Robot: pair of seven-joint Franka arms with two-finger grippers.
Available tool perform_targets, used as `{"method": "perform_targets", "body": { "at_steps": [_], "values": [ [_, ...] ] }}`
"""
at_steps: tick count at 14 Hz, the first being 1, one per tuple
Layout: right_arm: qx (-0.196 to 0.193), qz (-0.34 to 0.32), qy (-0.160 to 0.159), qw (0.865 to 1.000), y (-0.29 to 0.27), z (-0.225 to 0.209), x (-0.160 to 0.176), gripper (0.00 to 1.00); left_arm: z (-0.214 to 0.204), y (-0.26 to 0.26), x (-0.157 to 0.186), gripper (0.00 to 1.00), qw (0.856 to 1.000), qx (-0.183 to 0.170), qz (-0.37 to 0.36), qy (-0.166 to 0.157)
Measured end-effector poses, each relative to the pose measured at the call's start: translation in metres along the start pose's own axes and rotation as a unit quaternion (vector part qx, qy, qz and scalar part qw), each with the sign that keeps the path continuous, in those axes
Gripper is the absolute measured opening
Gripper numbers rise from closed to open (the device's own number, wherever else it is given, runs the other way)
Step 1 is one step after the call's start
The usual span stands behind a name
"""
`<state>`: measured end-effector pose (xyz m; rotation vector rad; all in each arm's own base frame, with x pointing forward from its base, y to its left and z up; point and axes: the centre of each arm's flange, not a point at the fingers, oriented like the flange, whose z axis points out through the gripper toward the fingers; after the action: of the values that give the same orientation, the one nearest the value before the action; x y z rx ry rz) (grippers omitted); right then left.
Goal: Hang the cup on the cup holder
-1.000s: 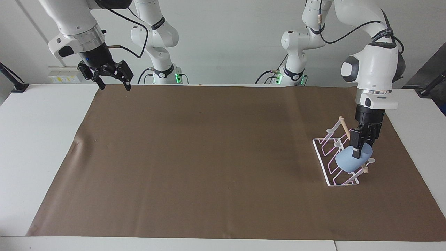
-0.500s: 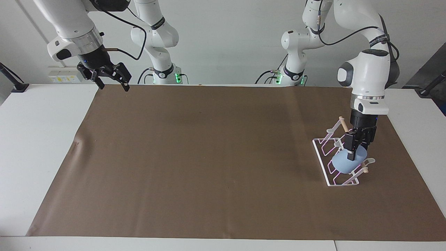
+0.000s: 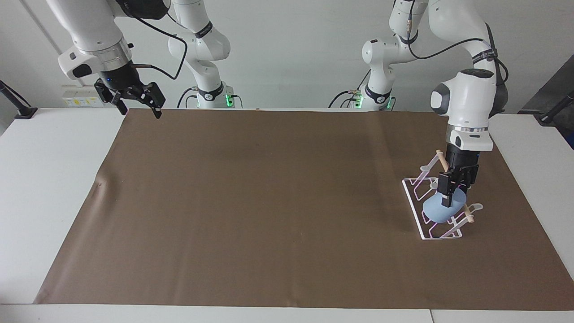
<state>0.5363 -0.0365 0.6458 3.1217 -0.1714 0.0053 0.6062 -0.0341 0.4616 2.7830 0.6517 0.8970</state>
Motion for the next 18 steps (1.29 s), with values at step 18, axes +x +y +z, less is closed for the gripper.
{"method": "perform_targets", "body": {
  "at_steps": [18],
  "values": [
    [0.0, -0.006, -0.028, 1.0, -0.011, 0.032, 0.013, 1.0, 0.0, 0.0, 0.0, 0.74, 1.0, 0.0, 0.001, -0.001]
  ]
}}
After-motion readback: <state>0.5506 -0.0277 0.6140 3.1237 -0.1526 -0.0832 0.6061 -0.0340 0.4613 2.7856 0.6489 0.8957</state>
